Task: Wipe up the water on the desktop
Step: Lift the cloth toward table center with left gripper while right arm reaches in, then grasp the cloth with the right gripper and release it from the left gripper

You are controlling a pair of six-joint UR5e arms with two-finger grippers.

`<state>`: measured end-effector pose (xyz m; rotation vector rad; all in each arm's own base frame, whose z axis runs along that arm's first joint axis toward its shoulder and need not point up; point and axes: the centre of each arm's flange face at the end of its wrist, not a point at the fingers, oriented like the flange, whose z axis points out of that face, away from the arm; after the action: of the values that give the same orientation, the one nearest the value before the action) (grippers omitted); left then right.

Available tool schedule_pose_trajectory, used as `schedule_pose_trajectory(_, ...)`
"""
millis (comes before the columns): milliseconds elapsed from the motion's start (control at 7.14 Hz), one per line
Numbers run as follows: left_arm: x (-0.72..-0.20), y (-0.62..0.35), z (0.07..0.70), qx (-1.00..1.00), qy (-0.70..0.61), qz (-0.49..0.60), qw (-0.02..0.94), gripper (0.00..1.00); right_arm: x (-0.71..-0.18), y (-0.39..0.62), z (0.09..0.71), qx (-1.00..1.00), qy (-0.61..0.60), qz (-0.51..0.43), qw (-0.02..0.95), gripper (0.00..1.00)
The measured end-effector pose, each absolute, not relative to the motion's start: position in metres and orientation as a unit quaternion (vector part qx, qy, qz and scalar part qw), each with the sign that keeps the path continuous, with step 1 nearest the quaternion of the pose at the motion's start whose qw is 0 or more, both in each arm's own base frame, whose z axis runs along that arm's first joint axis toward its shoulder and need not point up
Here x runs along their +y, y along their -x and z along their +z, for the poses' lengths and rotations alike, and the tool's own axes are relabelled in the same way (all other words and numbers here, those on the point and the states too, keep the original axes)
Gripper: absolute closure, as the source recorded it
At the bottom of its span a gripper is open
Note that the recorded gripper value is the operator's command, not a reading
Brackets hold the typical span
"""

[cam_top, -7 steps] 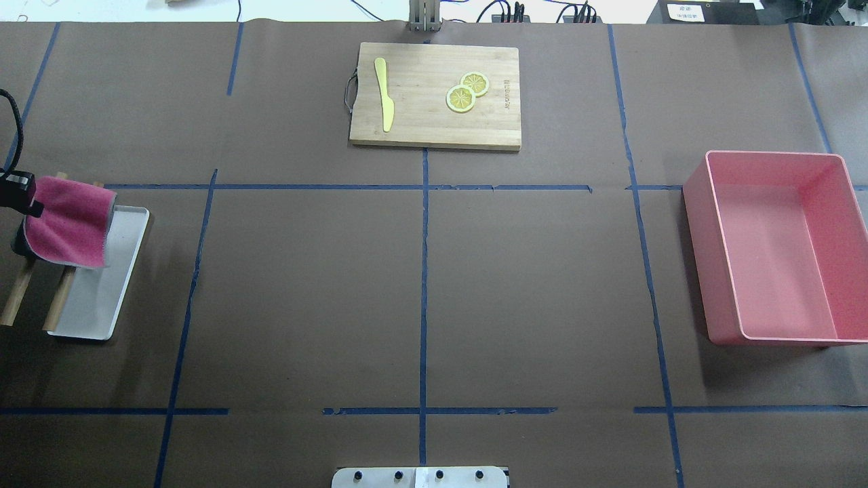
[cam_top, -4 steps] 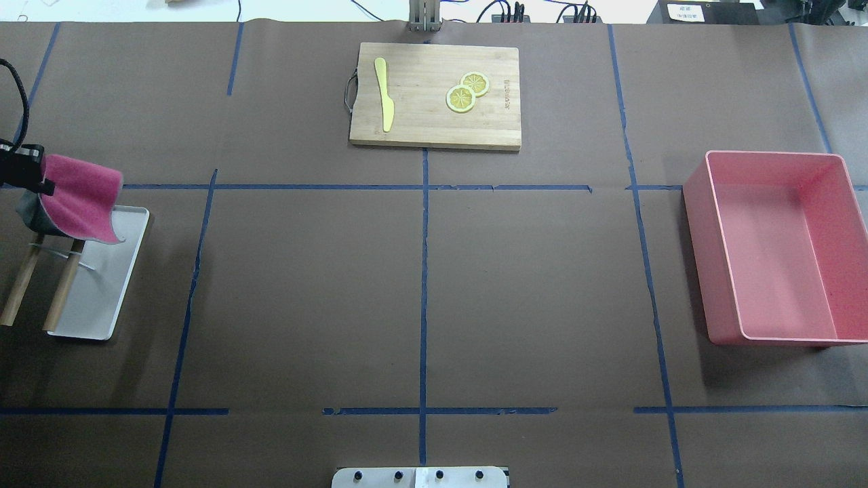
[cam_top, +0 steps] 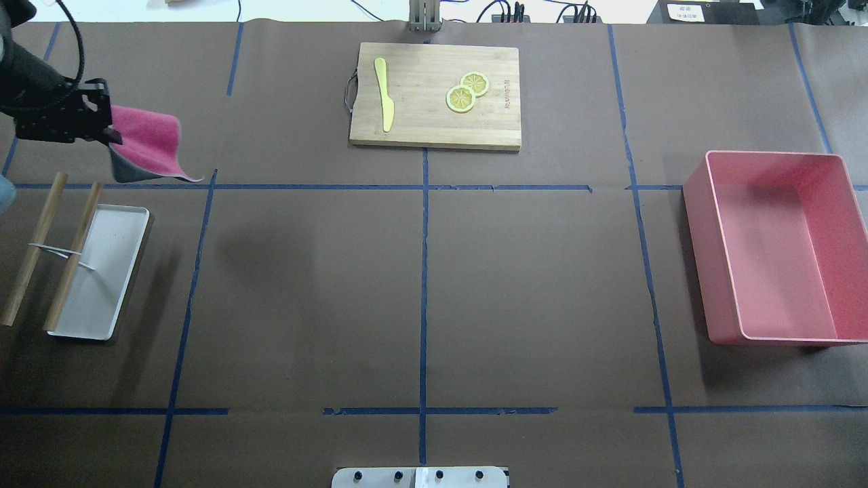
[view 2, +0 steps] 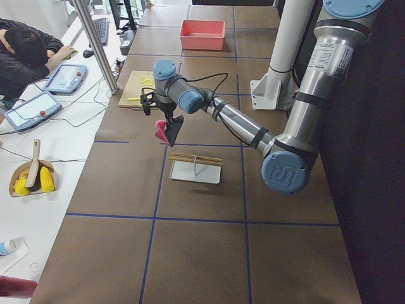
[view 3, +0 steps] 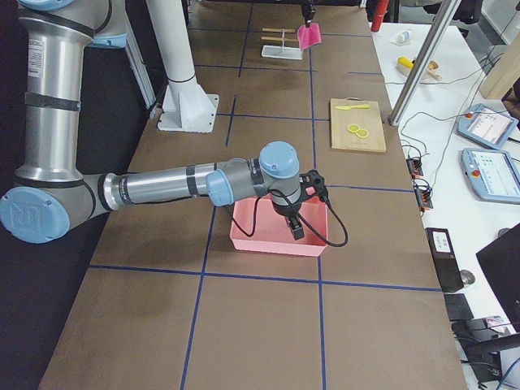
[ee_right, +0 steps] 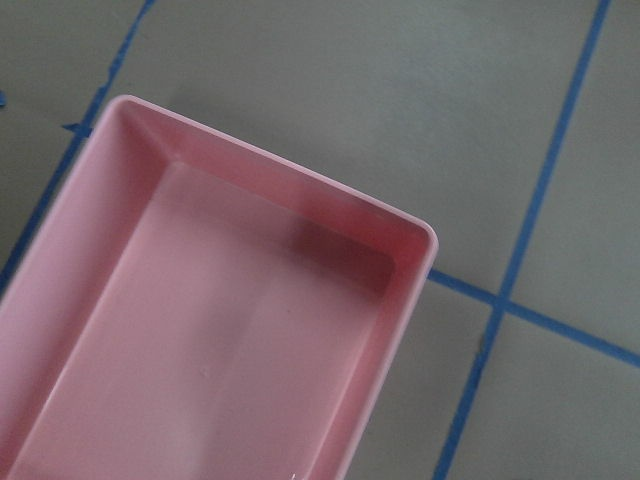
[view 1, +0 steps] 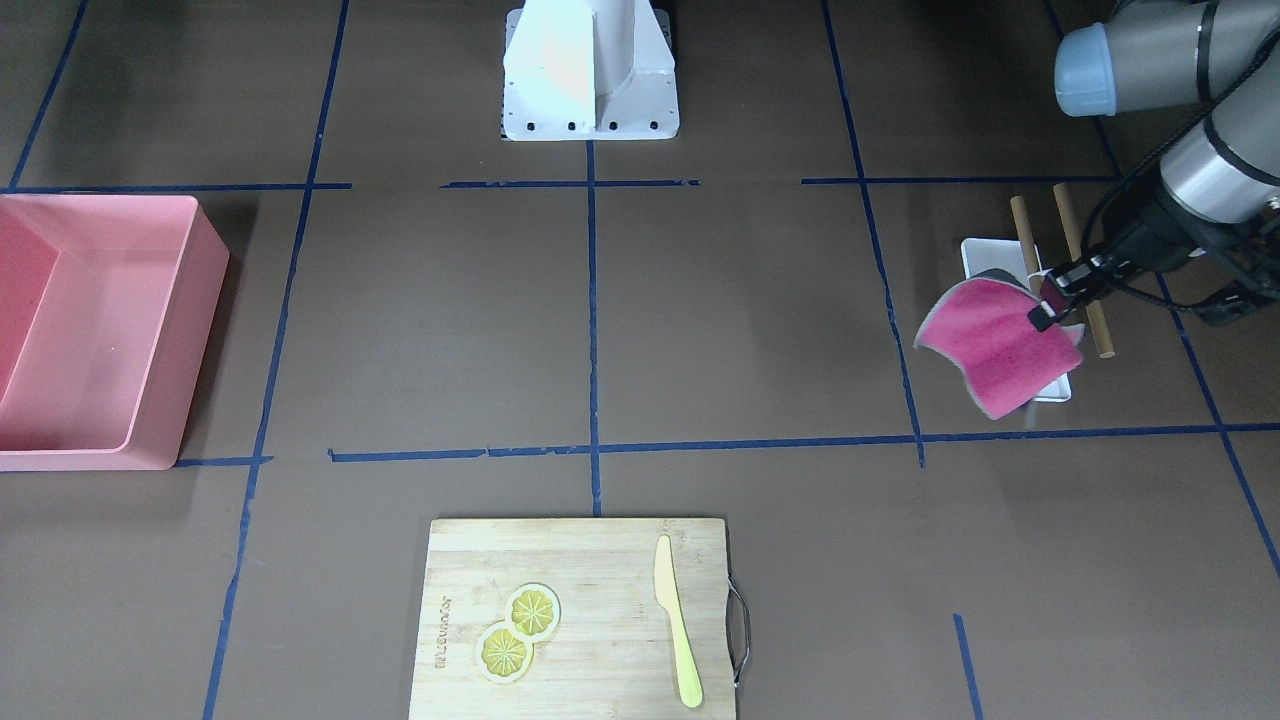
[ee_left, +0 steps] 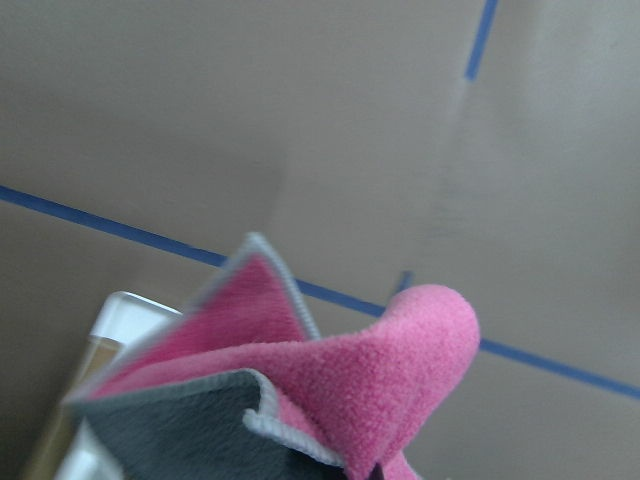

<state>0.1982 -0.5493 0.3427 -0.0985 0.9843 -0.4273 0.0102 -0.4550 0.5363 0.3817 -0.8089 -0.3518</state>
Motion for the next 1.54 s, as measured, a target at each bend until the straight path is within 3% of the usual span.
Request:
schedule_pose_trajectory(420, -0.54, -0.284, 0.251, 0.496, 0.118, -0.261, 0.82, 0.97, -0.502, 0.085, 0.448, -0.406, -0.262, -0.279, 0.83, 0.01)
schedule_pose_trajectory(841, -0.525, -0.337, 0.17, 0.514, 0.174, -0.3, 0.784, 0.97, -0.519, 0.196, 0.334, -0.449, -0.297, -0.288, 0.792, 0.01)
schedule_pose_trajectory(1261, -0.535, -0.361, 0.13, 0.512, 0.212, -0.345, 0.757, 0.97, -0.486, 0.339, 0.218, -0.447, -0.378, -0.305, 0.752, 0.01)
schedule_pose_trajectory(1541, -0.537, -0.369, 0.103, 0.517, 0.227, -0.359, 0.743, 0.95, -0.454, 0.398, 0.179, -0.43, -0.421, -0.304, 0.738, 0.01)
